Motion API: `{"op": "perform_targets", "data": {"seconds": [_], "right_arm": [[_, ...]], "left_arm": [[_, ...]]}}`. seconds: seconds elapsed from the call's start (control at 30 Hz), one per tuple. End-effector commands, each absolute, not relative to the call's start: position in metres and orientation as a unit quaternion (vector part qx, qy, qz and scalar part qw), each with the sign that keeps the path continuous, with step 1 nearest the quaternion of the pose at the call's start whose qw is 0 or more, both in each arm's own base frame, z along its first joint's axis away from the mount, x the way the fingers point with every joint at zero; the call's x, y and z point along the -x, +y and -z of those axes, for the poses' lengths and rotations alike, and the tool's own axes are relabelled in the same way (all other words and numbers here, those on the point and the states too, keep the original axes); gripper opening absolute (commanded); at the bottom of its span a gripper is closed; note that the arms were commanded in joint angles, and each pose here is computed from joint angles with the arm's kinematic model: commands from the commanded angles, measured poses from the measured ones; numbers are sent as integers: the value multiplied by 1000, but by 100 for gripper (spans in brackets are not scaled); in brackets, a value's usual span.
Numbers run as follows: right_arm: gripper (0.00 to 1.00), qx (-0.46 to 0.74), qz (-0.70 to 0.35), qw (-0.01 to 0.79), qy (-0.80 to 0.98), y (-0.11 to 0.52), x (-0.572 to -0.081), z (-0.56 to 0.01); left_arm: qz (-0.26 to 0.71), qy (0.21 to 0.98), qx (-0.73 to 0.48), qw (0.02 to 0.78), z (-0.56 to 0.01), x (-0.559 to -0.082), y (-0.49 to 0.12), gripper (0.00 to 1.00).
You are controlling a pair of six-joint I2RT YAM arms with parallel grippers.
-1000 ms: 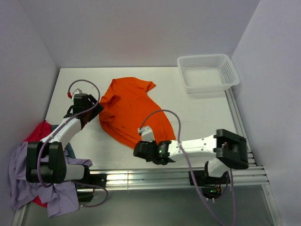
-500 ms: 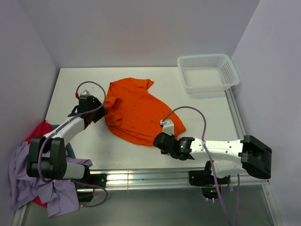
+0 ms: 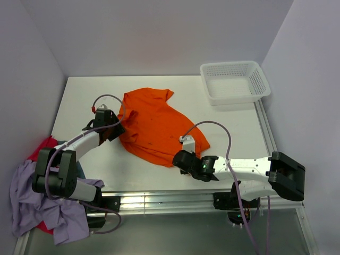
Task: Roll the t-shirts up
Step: Flatten the tshirt
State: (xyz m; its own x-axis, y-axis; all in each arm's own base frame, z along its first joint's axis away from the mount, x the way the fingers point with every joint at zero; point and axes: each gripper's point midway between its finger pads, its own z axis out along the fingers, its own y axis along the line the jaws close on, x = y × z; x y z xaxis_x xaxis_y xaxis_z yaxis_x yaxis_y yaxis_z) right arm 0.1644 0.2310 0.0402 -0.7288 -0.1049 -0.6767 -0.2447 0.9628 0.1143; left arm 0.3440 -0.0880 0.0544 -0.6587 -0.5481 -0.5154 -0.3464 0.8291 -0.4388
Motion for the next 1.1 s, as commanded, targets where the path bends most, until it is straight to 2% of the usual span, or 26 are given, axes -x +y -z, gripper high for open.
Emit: {"op": "perform_targets", "data": {"seconds": [0.0, 0.27, 0.53, 0.57, 0.6, 0.67, 0.73, 0.77, 0.83, 1.07], "right_arm": [[0, 88, -108, 374, 917, 235, -171, -46], [0, 93, -110, 375, 916, 235, -171, -47], [0, 94, -119, 376, 914, 236, -170, -48], [0, 95, -121, 376, 914, 237, -169, -49], [0, 94, -119, 376, 914, 235, -169, -48], [0, 91, -123, 379, 913, 236, -170, -51], [0, 89, -128, 383, 911, 235, -170, -54], [0, 87, -131, 385, 909, 235, -170, -55], [0, 82, -132, 390, 908, 232, -171, -57], [0, 45, -117, 407, 905, 216, -176, -62]], "left_arm": [[132, 895, 245, 349, -66, -354, -81, 55], [125, 887, 251, 366, -78, -353, -76, 56], [121, 893, 248, 357, -69, -363, -78, 49], [120, 894, 246, 353, -66, -364, -78, 48], [120, 895, 245, 352, -65, -365, -79, 40], [116, 897, 242, 350, -63, -367, -78, 34], [112, 899, 240, 350, -64, -366, -77, 20], [112, 897, 237, 355, -69, -365, -76, 10], [107, 892, 241, 367, -79, -364, -72, 0], [104, 852, 308, 410, -112, -361, -37, 0]]}}
